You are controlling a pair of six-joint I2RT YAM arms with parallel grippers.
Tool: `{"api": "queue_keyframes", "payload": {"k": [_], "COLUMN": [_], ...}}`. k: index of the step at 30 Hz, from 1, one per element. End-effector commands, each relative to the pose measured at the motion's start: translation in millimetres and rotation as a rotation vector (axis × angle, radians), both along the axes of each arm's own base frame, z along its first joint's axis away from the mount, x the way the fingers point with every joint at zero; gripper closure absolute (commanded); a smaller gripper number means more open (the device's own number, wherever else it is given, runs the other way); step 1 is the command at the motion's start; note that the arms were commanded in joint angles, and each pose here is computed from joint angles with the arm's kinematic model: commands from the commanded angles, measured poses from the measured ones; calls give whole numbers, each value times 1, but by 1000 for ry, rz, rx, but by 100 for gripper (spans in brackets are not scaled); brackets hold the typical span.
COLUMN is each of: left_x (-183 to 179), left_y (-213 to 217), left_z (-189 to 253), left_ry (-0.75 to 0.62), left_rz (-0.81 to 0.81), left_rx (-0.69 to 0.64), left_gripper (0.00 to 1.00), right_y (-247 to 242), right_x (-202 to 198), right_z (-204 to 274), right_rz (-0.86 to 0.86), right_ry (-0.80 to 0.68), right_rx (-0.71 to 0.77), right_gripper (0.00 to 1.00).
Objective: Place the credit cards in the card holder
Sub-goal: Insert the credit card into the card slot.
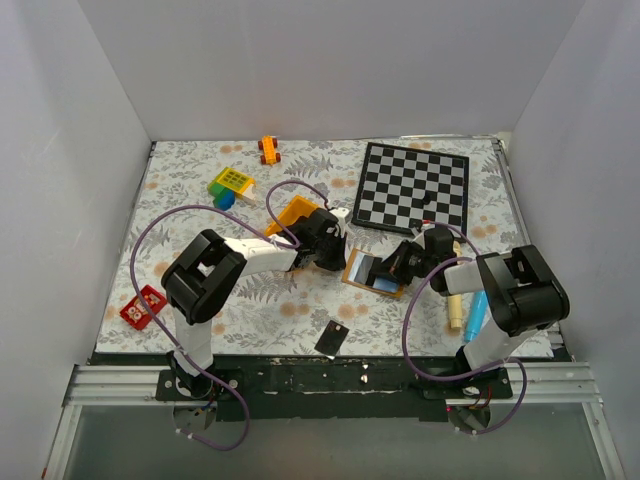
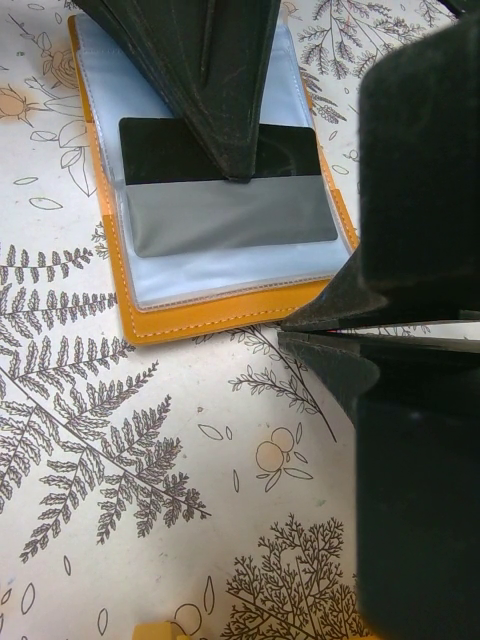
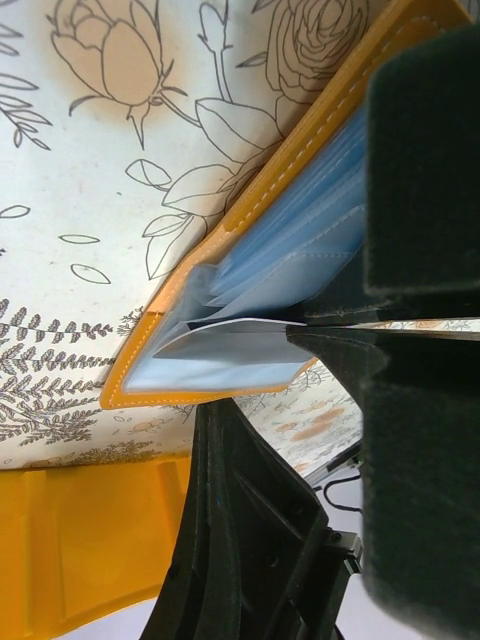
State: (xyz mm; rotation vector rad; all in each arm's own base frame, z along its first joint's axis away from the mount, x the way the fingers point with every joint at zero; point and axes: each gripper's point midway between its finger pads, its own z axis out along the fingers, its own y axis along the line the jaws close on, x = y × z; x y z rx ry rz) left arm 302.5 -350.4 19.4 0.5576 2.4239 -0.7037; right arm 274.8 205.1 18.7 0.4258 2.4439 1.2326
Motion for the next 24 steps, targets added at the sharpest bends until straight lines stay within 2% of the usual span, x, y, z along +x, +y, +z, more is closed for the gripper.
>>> {"api": "queue_keyframes", "payload": {"k": [1,5,9,12,24], "left_x": [-19,-19,-17,-18,-19], "left_y": [-2,-1,0,0,0], "left_z": [-19,-20,-18,-20,-20], "left_ry": [63,62,56,58,60], "left_rz": [-42,-43,-36,-37,-37], "left_rx": [43,45,47,49,48], "left_gripper": [100,100,100,100,100], "right_y": [-13,-13,-15,-19,-36], "right_x": [-20,-20,-23,-25,-24], "right_z": [-39,-40,-35,-30,-12], "right_rz": [-7,-5,-6,-7,7], "right_ry": [114,118,113,100,76], "right_rx": [-122,-119,-131,-155,-285], "right_gripper": [99,98,79,71,63]}}
